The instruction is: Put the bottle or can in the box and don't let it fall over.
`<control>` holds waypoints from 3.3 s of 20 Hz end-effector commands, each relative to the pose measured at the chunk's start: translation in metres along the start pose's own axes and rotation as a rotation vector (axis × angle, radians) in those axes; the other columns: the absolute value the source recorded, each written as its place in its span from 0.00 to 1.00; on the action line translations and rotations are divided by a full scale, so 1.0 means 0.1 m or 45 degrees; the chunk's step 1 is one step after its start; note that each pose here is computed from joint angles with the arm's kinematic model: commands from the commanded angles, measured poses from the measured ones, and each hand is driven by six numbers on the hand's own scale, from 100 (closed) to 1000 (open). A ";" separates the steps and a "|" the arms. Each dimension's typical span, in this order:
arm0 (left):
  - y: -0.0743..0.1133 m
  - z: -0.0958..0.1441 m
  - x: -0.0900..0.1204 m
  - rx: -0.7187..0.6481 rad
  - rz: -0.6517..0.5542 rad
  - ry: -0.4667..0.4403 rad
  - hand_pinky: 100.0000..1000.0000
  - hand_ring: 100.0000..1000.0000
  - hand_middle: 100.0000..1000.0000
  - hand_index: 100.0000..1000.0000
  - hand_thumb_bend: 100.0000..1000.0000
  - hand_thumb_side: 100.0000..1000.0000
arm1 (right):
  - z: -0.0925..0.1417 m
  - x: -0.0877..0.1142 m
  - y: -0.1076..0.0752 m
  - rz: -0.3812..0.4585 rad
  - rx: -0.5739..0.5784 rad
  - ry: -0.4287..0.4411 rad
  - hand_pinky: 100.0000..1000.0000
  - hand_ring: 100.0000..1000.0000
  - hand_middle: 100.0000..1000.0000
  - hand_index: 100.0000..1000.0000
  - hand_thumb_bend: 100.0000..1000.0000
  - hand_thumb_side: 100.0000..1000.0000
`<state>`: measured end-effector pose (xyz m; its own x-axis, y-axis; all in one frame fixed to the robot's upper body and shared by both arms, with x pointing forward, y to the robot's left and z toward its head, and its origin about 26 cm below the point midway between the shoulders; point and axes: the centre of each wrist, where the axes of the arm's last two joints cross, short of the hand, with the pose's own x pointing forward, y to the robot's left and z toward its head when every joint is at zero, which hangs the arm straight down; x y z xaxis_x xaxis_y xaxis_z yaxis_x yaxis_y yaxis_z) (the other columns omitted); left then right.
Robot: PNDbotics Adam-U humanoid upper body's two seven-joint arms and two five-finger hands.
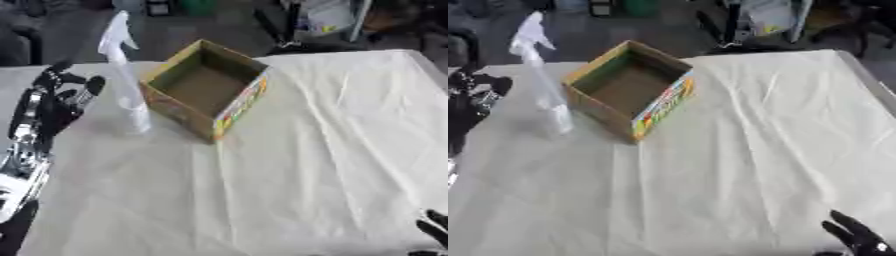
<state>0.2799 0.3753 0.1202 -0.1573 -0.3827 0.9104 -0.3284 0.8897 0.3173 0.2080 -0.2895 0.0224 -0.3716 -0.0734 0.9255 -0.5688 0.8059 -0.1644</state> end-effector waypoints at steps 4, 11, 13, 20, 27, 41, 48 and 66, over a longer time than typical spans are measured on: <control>0.06 -0.07 0.11 -0.008 -0.049 -0.050 0.88 0.97 0.60 0.90 0.71 0.47 | -0.02 0.03 -0.02 0.017 0.019 -0.006 0.72 1.00 1.00 1.00 0.00 0.41; 0.04 -0.14 0.14 -0.012 -0.059 -0.063 0.88 0.97 0.61 0.90 0.71 0.46 | -0.02 0.02 -0.02 0.016 0.020 -0.006 0.72 1.00 1.00 1.00 0.00 0.41; 0.05 -0.18 0.16 -0.004 -0.065 -0.066 0.88 0.98 0.61 0.90 0.71 0.46 | -0.02 0.02 -0.01 0.016 0.020 -0.006 0.72 1.00 1.00 1.00 0.00 0.41; 0.04 -0.34 0.14 0.014 -0.110 -0.041 0.88 0.98 0.61 0.90 0.71 0.45 | -0.02 0.02 -0.01 0.015 0.022 -0.002 0.72 1.00 1.00 1.00 0.00 0.41; 0.03 -0.53 0.12 -0.020 -0.098 -0.041 0.88 0.98 0.61 0.90 0.70 0.45 | -0.01 0.01 0.00 0.014 0.029 0.000 0.72 1.00 1.00 1.00 0.00 0.41; 0.02 -0.84 0.40 -0.131 -0.146 -0.145 0.87 0.97 0.59 0.90 0.69 0.46 | -0.03 0.00 0.01 0.009 0.052 -0.001 0.72 1.00 1.00 1.00 0.00 0.41; 0.02 -0.94 0.47 -0.165 -0.225 -0.154 0.87 0.97 0.61 0.90 0.69 0.46 | -0.04 0.00 0.01 0.006 0.058 -0.004 0.72 1.00 1.00 1.00 0.00 0.41; -0.01 -1.05 0.49 -0.232 -0.243 -0.120 0.86 0.94 0.55 0.87 0.59 0.37 | -0.05 -0.01 0.01 0.001 0.067 -0.002 0.72 1.00 1.00 1.00 0.00 0.41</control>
<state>0.3704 0.3744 0.1739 -0.1744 -0.5350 0.8267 -0.1717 0.8432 0.5095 0.2100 -0.2845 0.0196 -0.3593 -0.0865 0.9292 -0.5991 0.7848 -0.1586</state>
